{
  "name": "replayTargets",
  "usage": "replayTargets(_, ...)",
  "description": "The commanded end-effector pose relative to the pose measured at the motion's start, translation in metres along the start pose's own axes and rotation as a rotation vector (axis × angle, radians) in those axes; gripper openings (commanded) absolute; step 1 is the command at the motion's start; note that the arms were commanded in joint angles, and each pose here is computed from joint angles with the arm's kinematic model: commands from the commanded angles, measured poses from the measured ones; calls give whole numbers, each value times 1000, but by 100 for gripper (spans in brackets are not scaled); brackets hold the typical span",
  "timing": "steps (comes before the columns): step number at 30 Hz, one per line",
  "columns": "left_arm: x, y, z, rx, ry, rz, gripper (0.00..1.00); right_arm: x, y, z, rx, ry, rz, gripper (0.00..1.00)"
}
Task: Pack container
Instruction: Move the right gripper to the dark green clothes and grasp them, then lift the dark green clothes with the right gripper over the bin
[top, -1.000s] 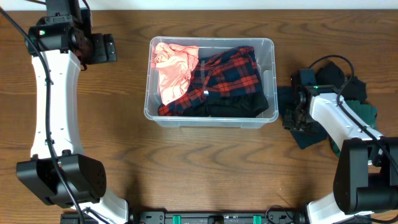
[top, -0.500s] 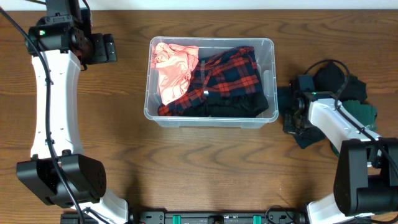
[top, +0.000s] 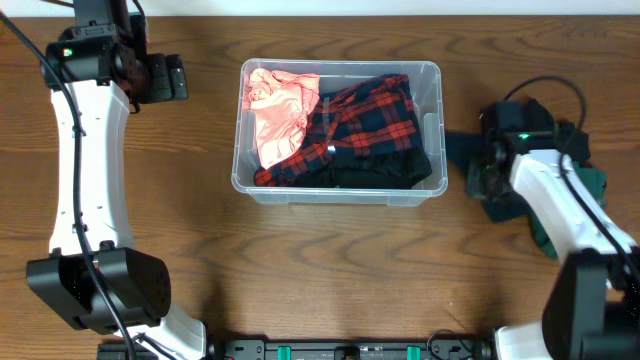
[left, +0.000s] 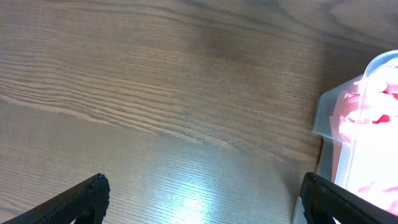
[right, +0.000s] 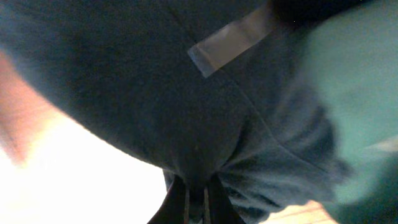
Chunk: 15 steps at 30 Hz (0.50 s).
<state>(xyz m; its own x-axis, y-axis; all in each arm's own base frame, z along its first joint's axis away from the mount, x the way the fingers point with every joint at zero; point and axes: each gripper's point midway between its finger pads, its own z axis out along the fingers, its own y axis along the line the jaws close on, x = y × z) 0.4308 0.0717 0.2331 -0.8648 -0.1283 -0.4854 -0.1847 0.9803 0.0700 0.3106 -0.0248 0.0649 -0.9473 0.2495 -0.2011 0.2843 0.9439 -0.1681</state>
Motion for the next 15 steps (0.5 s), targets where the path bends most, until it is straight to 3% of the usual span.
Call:
replayTargets(1, 3, 2, 4, -7, 15, -7, 98, -33, -11, -44, -5, -151, 15, 1)
replayTargets(15, 3, 2, 4, -7, 15, -7, 98, -84, -15, -124, -51, -395, -35, 1)
